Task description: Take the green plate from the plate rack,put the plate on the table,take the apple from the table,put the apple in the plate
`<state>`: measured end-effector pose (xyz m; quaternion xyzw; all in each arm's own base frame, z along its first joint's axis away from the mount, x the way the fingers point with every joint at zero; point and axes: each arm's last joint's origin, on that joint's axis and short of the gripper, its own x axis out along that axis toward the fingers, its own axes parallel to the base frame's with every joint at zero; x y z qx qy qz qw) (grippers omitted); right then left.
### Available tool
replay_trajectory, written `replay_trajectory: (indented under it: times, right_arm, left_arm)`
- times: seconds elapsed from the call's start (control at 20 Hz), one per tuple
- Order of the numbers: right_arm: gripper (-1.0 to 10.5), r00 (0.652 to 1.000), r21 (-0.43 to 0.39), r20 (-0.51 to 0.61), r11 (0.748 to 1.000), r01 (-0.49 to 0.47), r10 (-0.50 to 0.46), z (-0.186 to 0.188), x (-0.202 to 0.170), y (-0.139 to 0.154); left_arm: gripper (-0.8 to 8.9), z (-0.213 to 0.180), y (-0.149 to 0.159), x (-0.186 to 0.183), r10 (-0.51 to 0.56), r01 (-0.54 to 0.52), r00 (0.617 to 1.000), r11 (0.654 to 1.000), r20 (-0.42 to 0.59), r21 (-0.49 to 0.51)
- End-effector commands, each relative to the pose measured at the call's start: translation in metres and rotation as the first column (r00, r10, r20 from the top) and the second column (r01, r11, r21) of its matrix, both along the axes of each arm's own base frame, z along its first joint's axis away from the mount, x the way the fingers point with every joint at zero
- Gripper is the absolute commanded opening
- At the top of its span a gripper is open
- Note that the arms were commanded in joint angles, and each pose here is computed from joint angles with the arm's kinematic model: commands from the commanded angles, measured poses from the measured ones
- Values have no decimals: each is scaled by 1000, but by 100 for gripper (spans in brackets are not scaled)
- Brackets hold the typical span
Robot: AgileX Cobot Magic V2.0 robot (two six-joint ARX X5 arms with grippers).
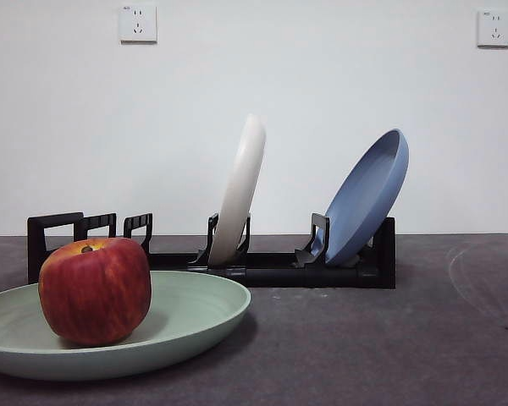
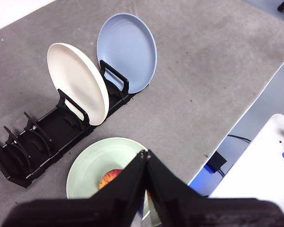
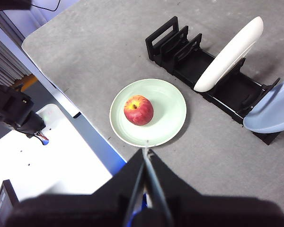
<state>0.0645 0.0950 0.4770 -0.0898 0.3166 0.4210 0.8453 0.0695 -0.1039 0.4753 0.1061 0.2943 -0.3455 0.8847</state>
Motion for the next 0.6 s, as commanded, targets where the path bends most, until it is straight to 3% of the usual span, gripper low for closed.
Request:
replay_trajectory:
  times: [0.05,0.15,0.25,0.4,0.5,0.6]
  right_arm:
    - [1,1000,-23,-16,1000,1,-1,-3,-1,-1]
    - [1,1000,-23,-16,1000,1,-1,-3,-1,-1]
    - [1,1000,-23,-16,1000,1,-1,-3,-1,-1]
    - [1,1000,-24,-16,1000,1,-1,-3,-1,-1]
    - [1,1000,-24,-16,1000,1,-1,-3,-1,-1]
    - [1,1000,-24,-16,1000,1,-1,-3,-1,-1]
  left_arm:
    - [-4,1,4,2,27,-27,1000,1000,15,-5]
    - [-4,3,8,9,79,-79,996,997,40,-2]
    - [-4,10,16,23,207,-200,974,977,88,-74]
    - [-4,25,36,50,403,-345,899,893,171,-290]
    - [-4,22,46,63,412,-317,890,868,196,-383]
    - [-4,3,54,72,398,-273,882,867,252,-417]
